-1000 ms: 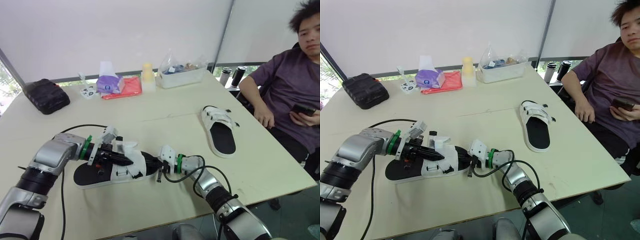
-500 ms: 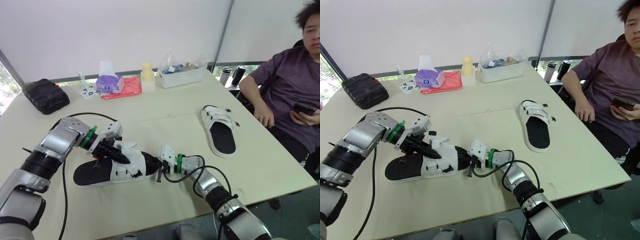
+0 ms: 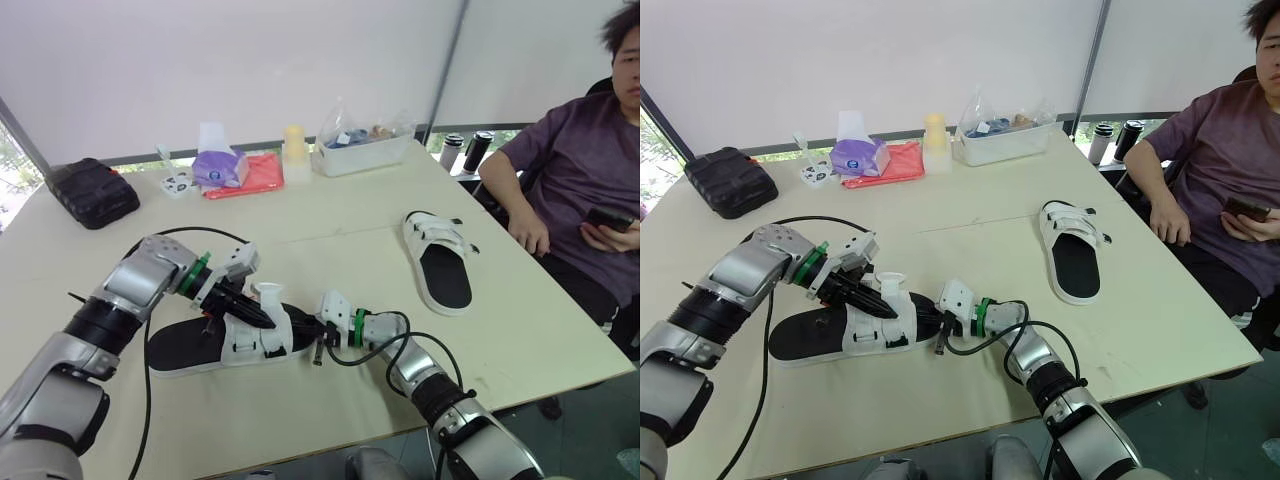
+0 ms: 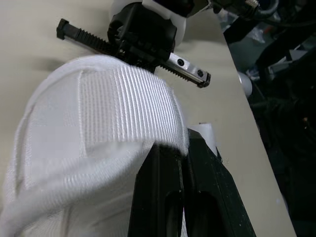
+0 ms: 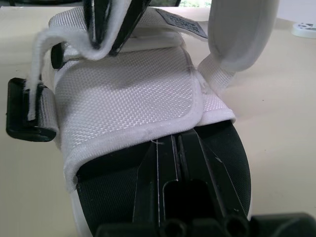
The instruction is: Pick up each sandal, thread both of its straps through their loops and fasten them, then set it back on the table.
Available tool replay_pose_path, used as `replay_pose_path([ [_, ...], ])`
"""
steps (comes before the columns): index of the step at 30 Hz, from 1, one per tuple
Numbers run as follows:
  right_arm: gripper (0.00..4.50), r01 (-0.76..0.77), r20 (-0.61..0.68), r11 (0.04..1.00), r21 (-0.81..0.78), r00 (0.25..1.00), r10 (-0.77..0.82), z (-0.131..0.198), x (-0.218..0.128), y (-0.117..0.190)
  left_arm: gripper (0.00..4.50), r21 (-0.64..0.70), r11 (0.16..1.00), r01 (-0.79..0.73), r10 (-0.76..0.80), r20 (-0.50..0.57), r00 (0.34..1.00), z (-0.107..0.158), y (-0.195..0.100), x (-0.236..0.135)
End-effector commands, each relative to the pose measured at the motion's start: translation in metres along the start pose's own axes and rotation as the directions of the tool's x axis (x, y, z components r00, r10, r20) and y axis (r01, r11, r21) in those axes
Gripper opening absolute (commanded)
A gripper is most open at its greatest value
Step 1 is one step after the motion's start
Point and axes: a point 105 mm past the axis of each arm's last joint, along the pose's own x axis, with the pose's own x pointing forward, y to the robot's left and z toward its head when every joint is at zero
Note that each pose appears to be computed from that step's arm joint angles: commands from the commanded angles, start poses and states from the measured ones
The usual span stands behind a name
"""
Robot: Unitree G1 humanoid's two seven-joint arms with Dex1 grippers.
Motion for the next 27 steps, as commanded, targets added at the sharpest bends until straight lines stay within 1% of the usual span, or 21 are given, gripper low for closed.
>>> replay_pose_path([
  [1, 0.00, 0.015, -0.343, 0.977, 0.212, 0.938, 0.060, -0.097, -0.034, 0.042, 0.07, 0.008, 1.000, 0.027, -0.027, 0.030, 0.999, 0.004, -0.010, 0.008],
  [4, 0.00, 0.015, -0.342, 0.978, 0.209, 0.938, 0.059, -0.095, -0.033, 0.040, 0.07, -0.023, 0.999, 0.038, -0.036, 0.067, 0.997, 0.004, -0.017, 0.015],
  [7, 0.00, 0.014, -0.340, 0.978, 0.208, 0.939, 0.059, -0.095, -0.032, 0.040, 0.07, -0.049, 0.999, 0.009, -0.004, 0.088, 0.996, 0.002, -0.017, 0.018],
  [9, 0.00, 0.012, -0.340, 0.978, 0.208, 0.939, 0.060, -0.095, -0.032, 0.040, 0.07, -0.071, 0.997, -0.015, 0.024, 0.123, 0.992, 0.005, -0.014, 0.020],
  [14, 0.00, 0.010, -0.340, 0.978, 0.209, 0.938, 0.063, -0.095, -0.031, 0.041, 0.07, -0.068, 0.997, -0.039, 0.045, 0.095, 0.994, -0.005, -0.013, 0.024],
  [17, 0.00, 0.010, -0.341, 0.978, 0.209, 0.938, 0.063, -0.096, -0.031, 0.042, 0.07, -0.071, 0.994, -0.082, 0.092, 0.145, 0.985, 0.004, -0.005, 0.031],
  [24, 0.00, 0.015, -0.341, 0.977, 0.212, 0.938, 0.060, -0.096, -0.032, 0.043, 0.07, -0.073, 0.997, -0.024, 0.034, 0.145, 0.989, 0.002, -0.018, 0.037],
  [27, 0.00, 0.020, -0.342, 0.977, 0.214, 0.938, 0.056, -0.097, -0.033, 0.043, 0.07, -0.089, 0.995, -0.039, 0.051, 0.131, 0.990, -0.004, -0.020, 0.031],
])
